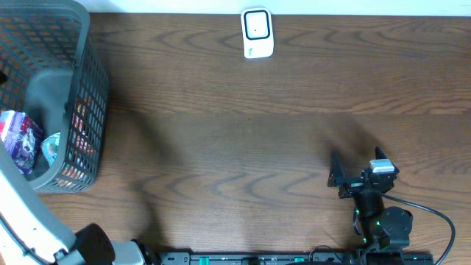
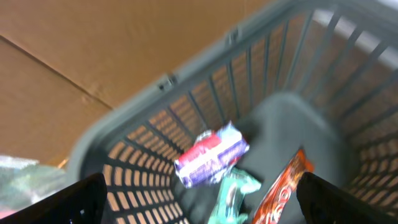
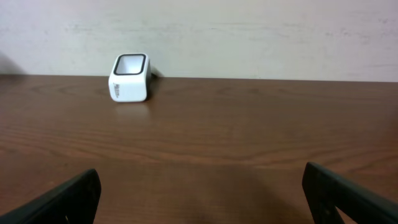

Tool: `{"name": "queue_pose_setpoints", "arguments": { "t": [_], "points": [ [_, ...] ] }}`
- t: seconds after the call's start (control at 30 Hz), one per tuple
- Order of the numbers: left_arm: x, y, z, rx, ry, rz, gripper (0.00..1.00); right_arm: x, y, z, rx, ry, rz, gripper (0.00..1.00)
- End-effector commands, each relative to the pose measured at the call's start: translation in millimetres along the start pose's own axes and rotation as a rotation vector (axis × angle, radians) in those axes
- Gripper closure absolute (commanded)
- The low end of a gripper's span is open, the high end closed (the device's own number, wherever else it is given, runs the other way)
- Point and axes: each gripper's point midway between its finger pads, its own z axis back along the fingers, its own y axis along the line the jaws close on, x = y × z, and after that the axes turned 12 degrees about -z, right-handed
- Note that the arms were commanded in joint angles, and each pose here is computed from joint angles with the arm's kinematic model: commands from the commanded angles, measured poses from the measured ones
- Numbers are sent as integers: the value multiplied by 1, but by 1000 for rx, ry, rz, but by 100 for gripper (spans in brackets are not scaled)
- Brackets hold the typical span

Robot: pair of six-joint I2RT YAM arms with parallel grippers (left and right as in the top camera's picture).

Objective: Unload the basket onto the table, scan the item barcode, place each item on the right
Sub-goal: 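Raise the left gripper and reach into the grey basket, then grasp the purple-red pad package in the basket with the left gripper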

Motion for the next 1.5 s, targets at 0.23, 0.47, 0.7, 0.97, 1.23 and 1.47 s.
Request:
{"name": "queue_pose_setpoints", "arguments": {
  "t": [0.23, 0.47, 0.7, 0.97, 1.23, 1.47],
  "points": [
    [-50, -35, -74, -38, 275, -98, 2, -1, -2, 0, -8, 2, -12, 1],
    [-81, -52, -112, -63, 410, -239, 5, -1, -2, 0, -9, 1, -12, 1],
    [-110, -59, -142, -39, 489, -323, 10, -1, -2, 0, -9, 1, -12, 1],
    [-105, -58, -164, 7, 426, -379, 10, -1, -2, 0, -9, 1, -12, 1],
    [-108, -66, -187, -4, 375, -470, 10, -1, -2, 0, -9, 1, -12, 1],
    [-107, -52, -199, 21, 359, -414, 10, -1, -2, 0, -9, 1, -12, 1]
  ]
}}
